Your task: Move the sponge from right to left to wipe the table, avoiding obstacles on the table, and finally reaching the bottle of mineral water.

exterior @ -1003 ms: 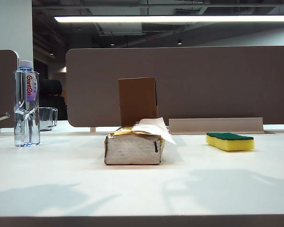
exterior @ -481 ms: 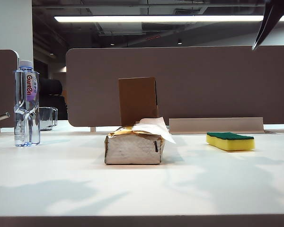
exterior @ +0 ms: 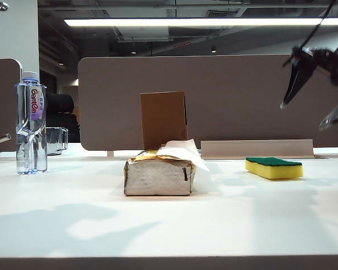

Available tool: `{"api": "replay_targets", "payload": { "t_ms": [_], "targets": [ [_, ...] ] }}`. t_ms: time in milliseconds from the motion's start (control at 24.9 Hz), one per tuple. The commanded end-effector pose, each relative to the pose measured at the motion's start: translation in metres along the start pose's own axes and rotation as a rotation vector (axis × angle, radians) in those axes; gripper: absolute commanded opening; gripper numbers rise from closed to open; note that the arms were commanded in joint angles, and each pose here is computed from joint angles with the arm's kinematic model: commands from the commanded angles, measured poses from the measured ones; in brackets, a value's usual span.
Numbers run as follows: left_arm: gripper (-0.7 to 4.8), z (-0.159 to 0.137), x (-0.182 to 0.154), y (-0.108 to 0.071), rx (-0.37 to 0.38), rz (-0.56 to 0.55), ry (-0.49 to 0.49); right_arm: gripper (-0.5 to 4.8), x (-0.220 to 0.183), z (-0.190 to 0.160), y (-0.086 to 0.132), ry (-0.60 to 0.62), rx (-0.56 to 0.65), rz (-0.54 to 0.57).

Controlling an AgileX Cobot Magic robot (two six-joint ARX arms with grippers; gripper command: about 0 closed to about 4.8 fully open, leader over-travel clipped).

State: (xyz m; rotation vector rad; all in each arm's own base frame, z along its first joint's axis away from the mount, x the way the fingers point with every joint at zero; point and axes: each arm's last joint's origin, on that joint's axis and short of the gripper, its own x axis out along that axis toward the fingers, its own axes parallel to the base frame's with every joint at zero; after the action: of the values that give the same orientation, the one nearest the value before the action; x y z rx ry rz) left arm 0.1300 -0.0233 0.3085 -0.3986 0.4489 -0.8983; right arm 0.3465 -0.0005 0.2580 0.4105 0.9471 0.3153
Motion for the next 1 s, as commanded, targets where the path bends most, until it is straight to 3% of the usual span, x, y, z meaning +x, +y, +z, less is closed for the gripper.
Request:
{"api": "replay_targets", "payload": {
  "t_ms": [40,521,762,1003],
  "targets": [
    [4.36,0.004,0.001,-0.001,0.022,-0.020,-0.005,4.63,0.013,0.006,-0.003,-0.009,-0.015,0.009],
    [4.36,0.002,0.006,-0.002,0.011,-0.063,0.029,4.63,0.069,0.040,-0.025,0.042,0.010,-0.002],
    [4.35,0.001,0.010,-0.006,0.020,-0.083,0.046,4.63,0.101,0.034,-0.014,0.099,-0.021,0.009],
    [4.35,0.001,0.010,-0.006,0.020,-0.078,0.044,4.62,0.116,0.027,-0.016,0.137,-0.017,-0.035]
  ]
}}
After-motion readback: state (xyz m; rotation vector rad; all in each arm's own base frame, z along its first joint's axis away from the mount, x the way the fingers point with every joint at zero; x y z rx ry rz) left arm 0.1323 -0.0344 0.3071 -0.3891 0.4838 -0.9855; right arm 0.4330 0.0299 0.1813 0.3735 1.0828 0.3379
